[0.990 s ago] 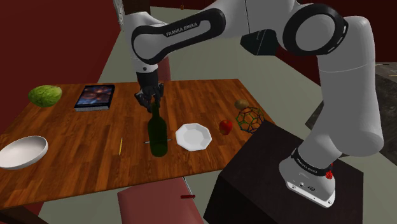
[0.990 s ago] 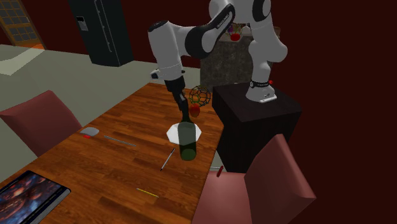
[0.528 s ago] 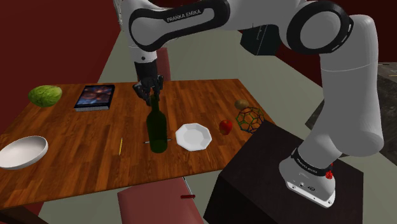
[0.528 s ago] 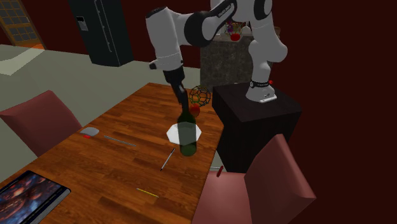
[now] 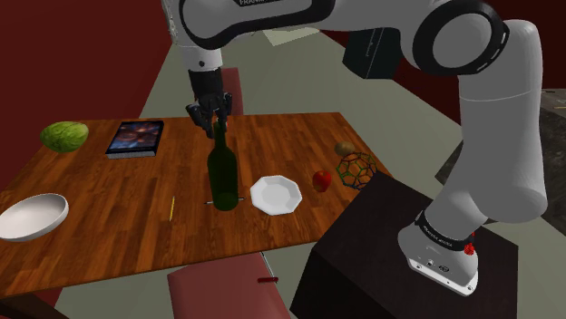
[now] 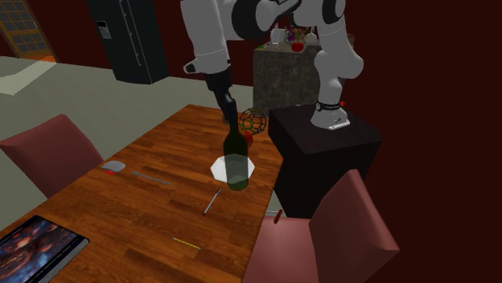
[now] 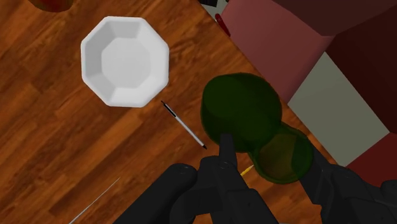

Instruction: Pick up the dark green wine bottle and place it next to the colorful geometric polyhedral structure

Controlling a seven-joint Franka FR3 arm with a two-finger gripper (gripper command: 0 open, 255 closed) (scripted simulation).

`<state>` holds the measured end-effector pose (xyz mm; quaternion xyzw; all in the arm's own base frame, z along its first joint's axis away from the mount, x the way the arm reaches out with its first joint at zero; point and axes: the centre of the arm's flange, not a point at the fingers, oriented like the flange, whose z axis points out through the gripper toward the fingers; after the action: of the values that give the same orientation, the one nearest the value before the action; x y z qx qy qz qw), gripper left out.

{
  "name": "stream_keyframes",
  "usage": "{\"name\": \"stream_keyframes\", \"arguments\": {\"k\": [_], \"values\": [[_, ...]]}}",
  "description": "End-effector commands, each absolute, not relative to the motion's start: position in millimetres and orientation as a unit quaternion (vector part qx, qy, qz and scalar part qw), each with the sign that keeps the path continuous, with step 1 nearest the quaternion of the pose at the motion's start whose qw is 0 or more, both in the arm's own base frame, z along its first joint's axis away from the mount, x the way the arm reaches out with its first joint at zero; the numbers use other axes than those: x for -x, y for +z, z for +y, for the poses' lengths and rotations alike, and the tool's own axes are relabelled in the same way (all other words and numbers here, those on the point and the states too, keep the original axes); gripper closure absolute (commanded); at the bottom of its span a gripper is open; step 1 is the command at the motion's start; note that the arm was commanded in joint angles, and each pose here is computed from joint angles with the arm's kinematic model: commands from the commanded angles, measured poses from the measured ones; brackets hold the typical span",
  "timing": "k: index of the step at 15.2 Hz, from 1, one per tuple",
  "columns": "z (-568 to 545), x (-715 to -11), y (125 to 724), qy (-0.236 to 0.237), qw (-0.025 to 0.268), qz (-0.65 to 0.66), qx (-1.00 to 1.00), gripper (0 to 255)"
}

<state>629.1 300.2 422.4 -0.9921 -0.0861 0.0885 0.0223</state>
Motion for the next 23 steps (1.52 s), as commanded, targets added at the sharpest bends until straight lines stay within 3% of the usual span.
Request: {"name": "stream_keyframes", "arguments": {"k": [1, 16, 23], "values": [[300, -629, 434, 0.088, 0.022, -0.086, 0.992, 255], [300, -629, 509, 0.088, 0.022, -0.086, 0.992, 255], [214, -599, 524, 0.088, 0.022, -0.086, 0.992, 255]]}}
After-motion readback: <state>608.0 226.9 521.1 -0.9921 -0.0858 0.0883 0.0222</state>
